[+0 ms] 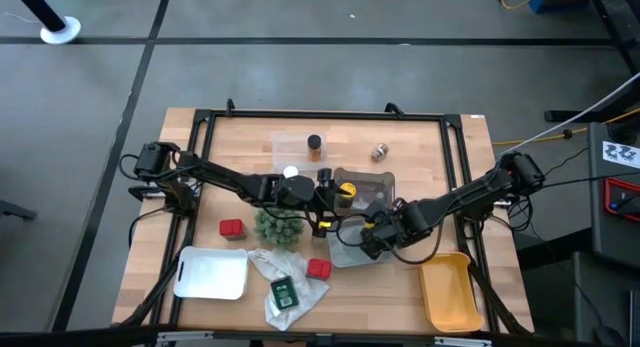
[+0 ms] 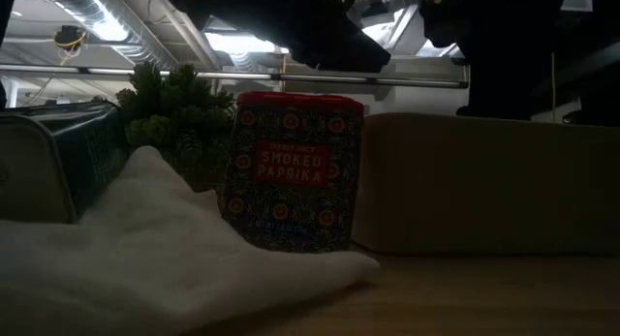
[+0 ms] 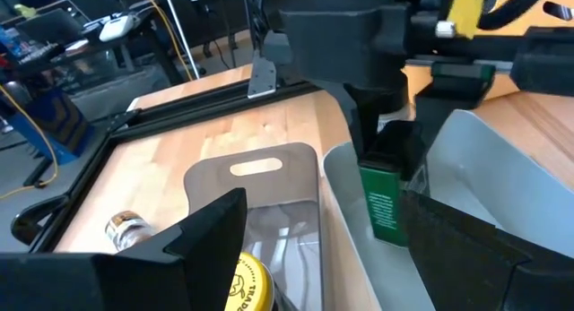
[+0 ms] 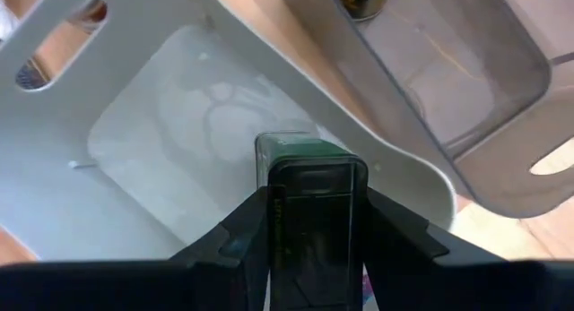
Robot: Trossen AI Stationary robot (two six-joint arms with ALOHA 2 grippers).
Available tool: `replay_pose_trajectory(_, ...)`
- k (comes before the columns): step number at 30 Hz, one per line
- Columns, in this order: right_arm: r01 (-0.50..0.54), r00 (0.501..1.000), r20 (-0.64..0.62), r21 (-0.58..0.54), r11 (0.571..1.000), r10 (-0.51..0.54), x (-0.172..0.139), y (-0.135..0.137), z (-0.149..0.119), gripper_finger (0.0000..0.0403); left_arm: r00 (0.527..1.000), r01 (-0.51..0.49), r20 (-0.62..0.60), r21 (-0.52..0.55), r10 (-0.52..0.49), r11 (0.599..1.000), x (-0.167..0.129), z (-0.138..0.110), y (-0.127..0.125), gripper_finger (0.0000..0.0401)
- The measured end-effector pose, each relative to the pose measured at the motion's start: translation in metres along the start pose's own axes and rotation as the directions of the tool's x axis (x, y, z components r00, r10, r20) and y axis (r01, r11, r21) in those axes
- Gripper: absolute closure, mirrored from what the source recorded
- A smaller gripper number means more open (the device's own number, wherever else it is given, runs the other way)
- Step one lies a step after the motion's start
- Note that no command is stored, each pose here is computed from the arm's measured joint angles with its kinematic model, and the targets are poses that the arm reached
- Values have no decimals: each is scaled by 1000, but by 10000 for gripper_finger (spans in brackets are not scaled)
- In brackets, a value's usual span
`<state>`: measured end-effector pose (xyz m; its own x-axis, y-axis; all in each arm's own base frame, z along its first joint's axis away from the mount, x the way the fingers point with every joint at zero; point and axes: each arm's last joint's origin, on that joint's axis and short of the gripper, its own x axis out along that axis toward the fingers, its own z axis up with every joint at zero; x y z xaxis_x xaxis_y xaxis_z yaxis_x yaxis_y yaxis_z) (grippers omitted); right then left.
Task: Sort spices by type
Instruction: Put the top green seasoning can into the gray bin
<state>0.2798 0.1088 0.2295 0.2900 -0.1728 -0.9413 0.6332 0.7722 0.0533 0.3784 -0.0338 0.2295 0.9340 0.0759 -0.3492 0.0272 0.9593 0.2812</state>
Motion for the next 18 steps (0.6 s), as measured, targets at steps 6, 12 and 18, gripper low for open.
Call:
replay_pose_trajectory(6, 0, 1000, 3, 0, 1000, 0, 0, 0, 0, 261, 1000, 0, 0, 7, 0, 1000, 0, 0, 0, 125)
replay_pose_trajectory(12, 22, 999, -27, -9, 1000, -22, 11, 4, -2, 261, 1000, 0, -1, 12, 0, 1000, 0, 0, 0, 125)
replay_pose_trajectory(18, 47, 998, -42, -42, 998, -48, 21, 7, -3, 261, 1000, 0, -3, 14, 0, 1000, 0, 0, 0, 125)
